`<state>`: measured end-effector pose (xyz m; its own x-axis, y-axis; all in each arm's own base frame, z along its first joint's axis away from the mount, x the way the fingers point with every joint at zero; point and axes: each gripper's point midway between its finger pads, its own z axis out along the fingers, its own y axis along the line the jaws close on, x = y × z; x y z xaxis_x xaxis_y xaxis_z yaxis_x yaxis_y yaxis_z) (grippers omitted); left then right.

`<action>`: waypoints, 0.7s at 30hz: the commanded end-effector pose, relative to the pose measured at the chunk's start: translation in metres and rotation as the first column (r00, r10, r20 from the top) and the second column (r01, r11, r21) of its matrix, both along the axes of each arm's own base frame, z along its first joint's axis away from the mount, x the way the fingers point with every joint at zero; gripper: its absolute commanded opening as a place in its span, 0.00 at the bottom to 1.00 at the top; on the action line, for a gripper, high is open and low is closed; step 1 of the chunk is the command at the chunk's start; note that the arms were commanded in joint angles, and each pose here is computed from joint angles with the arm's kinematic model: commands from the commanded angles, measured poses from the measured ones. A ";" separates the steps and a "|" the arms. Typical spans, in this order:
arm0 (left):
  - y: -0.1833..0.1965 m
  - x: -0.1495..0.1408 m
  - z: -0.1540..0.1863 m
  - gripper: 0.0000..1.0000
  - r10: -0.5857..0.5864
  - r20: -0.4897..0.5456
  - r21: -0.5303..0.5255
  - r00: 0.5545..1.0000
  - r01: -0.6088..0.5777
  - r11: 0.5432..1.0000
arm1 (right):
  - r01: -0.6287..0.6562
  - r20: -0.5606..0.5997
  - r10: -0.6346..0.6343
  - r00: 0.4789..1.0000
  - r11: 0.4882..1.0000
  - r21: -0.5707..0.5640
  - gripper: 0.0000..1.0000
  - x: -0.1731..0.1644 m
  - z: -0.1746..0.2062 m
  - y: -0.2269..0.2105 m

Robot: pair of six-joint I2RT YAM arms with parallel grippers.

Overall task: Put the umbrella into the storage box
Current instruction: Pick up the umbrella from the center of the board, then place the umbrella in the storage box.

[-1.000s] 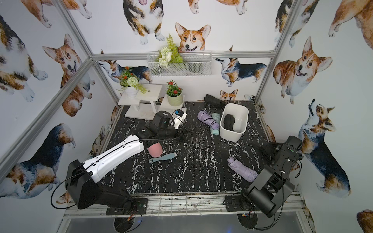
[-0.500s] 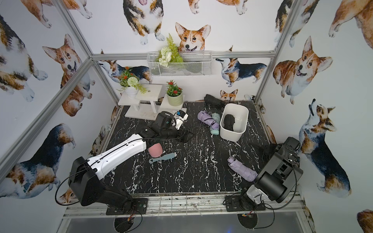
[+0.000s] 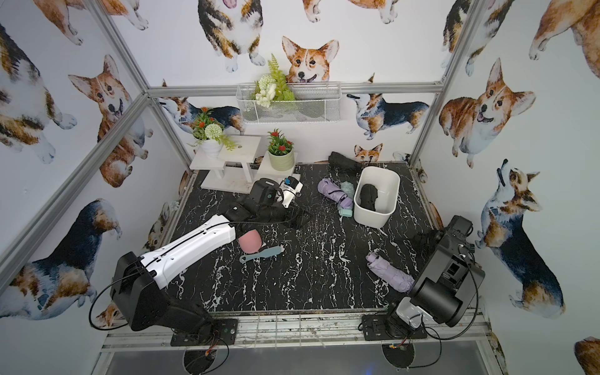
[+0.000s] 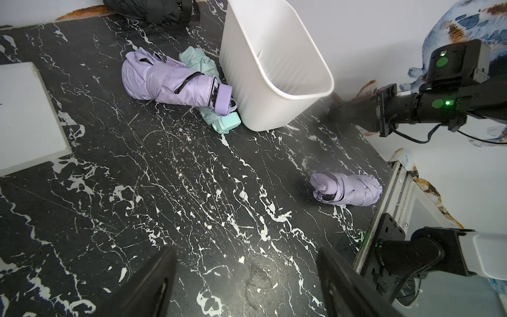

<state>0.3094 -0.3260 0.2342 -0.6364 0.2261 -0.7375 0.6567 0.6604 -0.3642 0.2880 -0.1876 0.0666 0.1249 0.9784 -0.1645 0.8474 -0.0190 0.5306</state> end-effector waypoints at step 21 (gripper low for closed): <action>0.023 0.001 0.016 0.84 0.161 0.003 -0.098 0.987 -0.160 0.982 | -0.782 -0.154 0.838 0.523 0.400 -0.478 0.33 0.101 0.173 0.136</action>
<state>0.3066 -0.2982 0.2421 -0.6693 0.0995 -0.7363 0.5471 0.7365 -0.3978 0.3888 -0.0609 0.2304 -0.5939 0.5504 -0.5868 0.3588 0.8340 0.4191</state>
